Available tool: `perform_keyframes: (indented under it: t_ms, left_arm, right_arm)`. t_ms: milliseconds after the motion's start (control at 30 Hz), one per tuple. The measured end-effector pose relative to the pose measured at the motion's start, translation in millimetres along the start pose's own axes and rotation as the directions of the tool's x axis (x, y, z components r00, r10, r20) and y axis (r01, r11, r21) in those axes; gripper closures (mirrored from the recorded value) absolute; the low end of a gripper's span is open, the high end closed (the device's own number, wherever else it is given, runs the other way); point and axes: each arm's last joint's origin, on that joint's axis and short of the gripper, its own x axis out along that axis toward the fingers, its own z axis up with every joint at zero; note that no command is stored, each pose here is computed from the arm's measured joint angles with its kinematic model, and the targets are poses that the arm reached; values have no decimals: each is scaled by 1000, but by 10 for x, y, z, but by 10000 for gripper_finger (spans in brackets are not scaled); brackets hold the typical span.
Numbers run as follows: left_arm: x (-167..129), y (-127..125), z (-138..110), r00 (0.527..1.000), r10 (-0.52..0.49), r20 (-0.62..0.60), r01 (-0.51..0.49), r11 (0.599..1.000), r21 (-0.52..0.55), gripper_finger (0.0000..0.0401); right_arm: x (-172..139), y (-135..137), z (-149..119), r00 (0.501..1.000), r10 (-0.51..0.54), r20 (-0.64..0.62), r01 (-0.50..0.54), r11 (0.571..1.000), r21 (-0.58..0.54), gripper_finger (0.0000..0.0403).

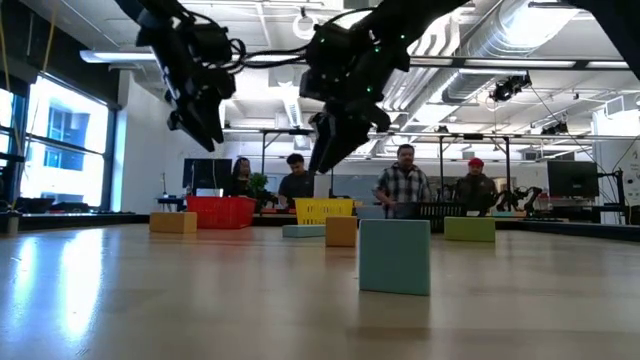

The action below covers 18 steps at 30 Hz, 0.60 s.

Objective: Sort & place blocks by color
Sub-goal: Put the blue block into the yellow basket

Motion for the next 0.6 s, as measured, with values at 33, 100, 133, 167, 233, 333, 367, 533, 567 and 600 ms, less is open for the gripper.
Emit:
perform_keyframes:
  t_ms: [33,100,133,167,233,333,367,533,567,600]
  left_arm:
    - [-34,-23,-12,1000,-3,5,2,1000,6,195]
    - [-95,-56,-40,1000,-5,8,5,1000,15,194]
    - [-127,-74,-52,1000,-7,14,6,1000,20,194]
    - [-158,-94,-58,1000,-9,25,9,1000,27,194]
    - [-205,-119,-77,999,-12,34,11,999,34,194]
    - [-260,-140,-100,999,-13,45,11,999,33,194]
    - [-269,-145,-101,999,-13,50,11,999,35,194]
    - [-286,-150,-106,998,-14,55,12,999,36,194]
    - [-284,-149,-106,998,-13,54,11,999,36,194]
    - [-284,-149,-106,998,-13,54,11,999,36,194]
  right_arm:
    - [47,21,11,1000,5,-2,-5,1000,-25,221]
    - [121,56,23,1000,5,-19,-6,998,-64,221]
    - [152,69,30,1000,3,-21,-5,997,-83,221]
    - [179,81,39,1000,0,-24,-3,995,-101,221]
    - [232,99,47,999,-11,-36,6,991,-133,221]
    - [286,107,63,998,-40,-44,32,985,-171,221]
    - [305,101,68,998,-46,-36,38,983,-180,221]
    - [428,90,47,998,-47,-40,39,981,-188,221]
    - [451,91,36,998,-43,-46,34,982,-187,221]
    - [468,81,24,998,-43,-48,33,982,-185,221]
